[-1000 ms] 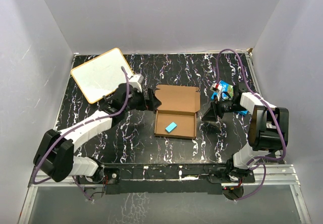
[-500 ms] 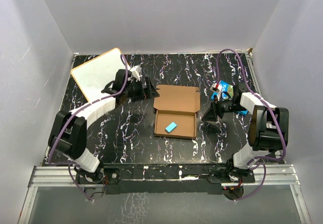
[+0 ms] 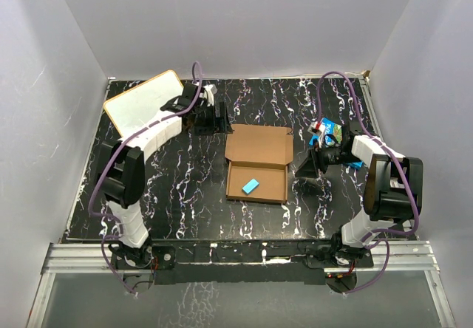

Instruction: Fold the paper box

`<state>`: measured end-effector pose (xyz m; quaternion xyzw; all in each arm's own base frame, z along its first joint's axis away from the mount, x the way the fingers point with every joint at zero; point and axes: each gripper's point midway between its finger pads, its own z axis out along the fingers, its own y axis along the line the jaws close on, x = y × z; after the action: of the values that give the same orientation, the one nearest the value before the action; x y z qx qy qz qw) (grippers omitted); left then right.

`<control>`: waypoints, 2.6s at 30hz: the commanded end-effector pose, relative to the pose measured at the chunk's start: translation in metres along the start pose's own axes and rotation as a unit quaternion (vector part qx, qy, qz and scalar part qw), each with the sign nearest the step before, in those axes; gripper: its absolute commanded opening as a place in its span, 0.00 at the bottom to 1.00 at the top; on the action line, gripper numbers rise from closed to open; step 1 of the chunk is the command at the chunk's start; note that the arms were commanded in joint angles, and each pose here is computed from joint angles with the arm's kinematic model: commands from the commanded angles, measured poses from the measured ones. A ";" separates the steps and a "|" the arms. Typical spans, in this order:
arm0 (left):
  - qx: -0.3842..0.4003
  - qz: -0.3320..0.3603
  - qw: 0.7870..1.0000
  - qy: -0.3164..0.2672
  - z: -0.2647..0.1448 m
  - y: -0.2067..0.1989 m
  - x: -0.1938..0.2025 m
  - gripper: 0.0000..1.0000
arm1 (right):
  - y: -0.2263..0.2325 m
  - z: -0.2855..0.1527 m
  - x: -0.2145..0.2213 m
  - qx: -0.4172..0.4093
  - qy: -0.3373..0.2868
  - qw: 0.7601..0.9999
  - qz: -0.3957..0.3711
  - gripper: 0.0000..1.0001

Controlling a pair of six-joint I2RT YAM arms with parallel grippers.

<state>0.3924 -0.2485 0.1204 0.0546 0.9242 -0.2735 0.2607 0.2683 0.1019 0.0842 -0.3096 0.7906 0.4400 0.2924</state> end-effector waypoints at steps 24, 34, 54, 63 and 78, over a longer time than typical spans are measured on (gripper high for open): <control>0.070 0.000 0.992 0.104 0.064 0.008 0.000 0.49 | -0.003 -0.006 -0.024 -0.002 -0.032 0.998 -0.051 0.52; 0.115 -0.023 0.987 0.106 0.064 0.003 0.001 0.25 | -0.002 -0.006 -0.025 -0.003 -0.032 0.998 -0.052 0.52; 0.138 -0.015 0.990 0.025 0.032 -0.002 0.002 0.31 | -0.011 -0.045 -0.134 0.089 -0.107 0.987 -0.082 0.67; 0.187 -0.070 0.978 0.059 0.039 -0.001 -0.006 0.55 | 0.000 -0.031 -0.116 0.031 -0.113 0.993 0.007 0.66; 0.223 -0.104 0.961 0.124 0.068 0.000 0.009 0.42 | 0.010 -0.028 -0.115 -0.003 -0.123 0.992 0.023 0.65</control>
<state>0.4139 -0.2745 0.0452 0.0313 0.8803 -0.4625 0.1006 0.3273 0.1062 0.1753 -0.2240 0.7756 0.4696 0.3575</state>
